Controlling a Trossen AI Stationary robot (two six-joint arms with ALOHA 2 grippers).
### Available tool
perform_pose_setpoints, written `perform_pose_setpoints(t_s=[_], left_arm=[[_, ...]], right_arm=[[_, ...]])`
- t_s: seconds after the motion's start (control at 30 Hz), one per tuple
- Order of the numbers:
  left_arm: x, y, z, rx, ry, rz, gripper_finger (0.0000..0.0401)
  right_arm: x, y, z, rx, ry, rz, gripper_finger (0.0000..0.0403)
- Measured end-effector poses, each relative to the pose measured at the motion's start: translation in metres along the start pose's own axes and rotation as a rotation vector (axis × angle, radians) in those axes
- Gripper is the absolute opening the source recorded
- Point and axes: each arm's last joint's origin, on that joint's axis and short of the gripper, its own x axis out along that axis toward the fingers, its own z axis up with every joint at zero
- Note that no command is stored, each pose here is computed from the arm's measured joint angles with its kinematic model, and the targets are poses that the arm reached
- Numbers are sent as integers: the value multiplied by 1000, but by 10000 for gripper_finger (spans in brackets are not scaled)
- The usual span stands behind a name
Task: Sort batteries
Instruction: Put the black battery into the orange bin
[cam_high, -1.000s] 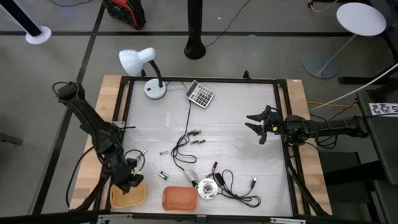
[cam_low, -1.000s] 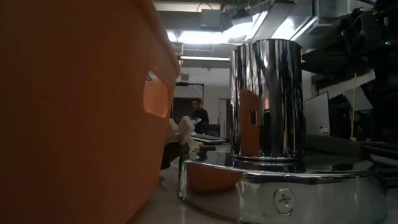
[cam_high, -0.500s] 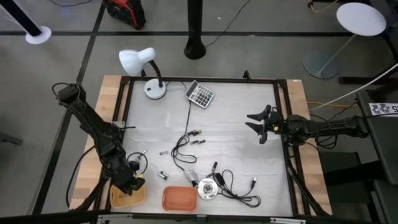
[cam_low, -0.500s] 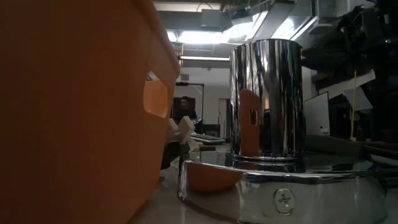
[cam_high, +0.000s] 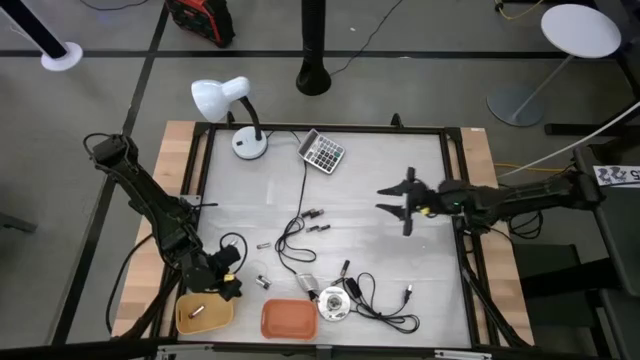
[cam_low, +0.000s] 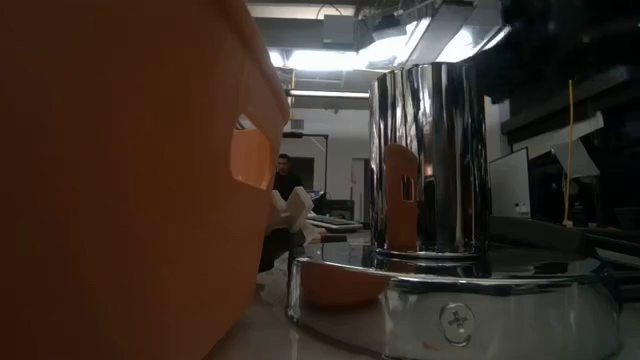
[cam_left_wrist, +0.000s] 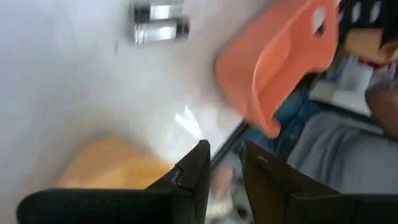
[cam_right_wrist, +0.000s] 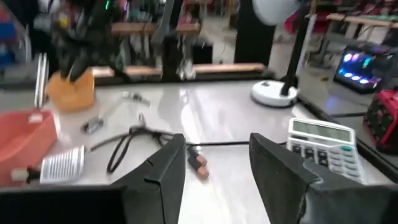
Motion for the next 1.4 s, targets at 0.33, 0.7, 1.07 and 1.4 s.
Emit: perform_pose_setpoints(t_s=[0.33, 0.7, 1.07, 1.4], left_arm=[[2, -4, 28, 144, -274, -4, 86], [3, -5, 47, 323, -377, 54, 86], [0, -5, 70, 454, -576, 153, 86], [-1, -4, 84, 481, -610, 198, 86]], right_arm=[[88, 17, 15, -174, 371, 106, 172], [126, 33, -4, -307, 660, 521, 172], [134, 72, -21, -458, 594, 718, 172], [147, 95, -54, -562, 633, 704, 172]])
